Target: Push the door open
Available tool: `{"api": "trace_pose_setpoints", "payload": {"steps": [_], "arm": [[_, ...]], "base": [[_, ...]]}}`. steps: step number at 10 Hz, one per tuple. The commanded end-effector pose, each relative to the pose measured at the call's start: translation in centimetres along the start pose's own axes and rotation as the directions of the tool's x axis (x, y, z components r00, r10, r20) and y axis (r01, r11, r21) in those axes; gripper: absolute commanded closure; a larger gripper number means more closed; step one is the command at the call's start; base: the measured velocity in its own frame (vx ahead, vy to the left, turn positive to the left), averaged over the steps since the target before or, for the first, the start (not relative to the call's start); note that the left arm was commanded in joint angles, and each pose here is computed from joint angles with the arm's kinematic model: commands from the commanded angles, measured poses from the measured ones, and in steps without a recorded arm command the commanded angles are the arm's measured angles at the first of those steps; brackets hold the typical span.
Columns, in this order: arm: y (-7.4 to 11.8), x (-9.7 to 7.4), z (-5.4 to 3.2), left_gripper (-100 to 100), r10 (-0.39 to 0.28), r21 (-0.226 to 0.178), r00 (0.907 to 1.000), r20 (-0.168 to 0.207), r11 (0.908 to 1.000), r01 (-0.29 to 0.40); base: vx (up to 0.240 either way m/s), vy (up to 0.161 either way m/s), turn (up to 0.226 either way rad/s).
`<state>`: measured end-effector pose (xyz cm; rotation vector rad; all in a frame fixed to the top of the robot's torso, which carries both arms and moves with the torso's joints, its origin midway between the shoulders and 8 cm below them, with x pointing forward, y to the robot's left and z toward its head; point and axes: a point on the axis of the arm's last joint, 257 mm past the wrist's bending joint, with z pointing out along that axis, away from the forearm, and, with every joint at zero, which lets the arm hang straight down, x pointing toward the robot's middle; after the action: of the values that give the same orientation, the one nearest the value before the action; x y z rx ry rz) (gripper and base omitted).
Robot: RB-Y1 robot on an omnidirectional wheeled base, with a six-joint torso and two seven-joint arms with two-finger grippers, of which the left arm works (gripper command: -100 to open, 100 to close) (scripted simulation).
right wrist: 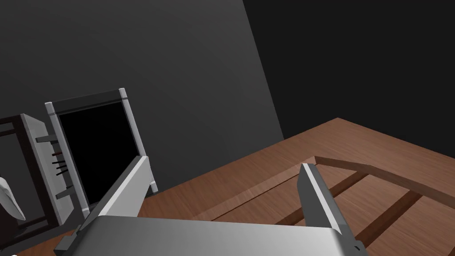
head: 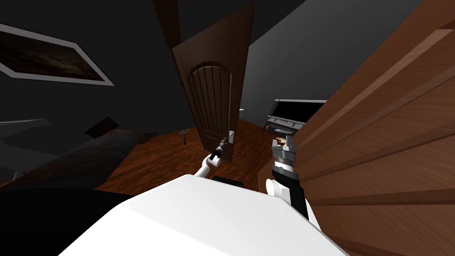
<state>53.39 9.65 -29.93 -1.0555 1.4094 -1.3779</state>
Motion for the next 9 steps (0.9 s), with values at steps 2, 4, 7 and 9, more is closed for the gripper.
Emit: {"api": "trace_pose_setpoints", "payload": {"steps": [2,4,7,9], "arm": [[0.0,0.0,0.09,-100,0.009,0.004,0.9999,0.005,1.0000,-0.009],[-0.1,0.3,0.21,-100,0.009,0.007,0.9999,0.009,0.9999,-0.009],[-0.3,0.9,0.38,-100,0.001,0.011,0.9999,0.011,0.9999,-0.001],[-0.3,0.9,0.38,100,0.001,0.011,0.9999,0.011,0.9999,-0.001]], "base": [[0.214,-0.057,-0.015],[0.224,-0.051,-0.020],[0.175,-0.045,-0.014],[-0.020,0.005,-0.001]]}}
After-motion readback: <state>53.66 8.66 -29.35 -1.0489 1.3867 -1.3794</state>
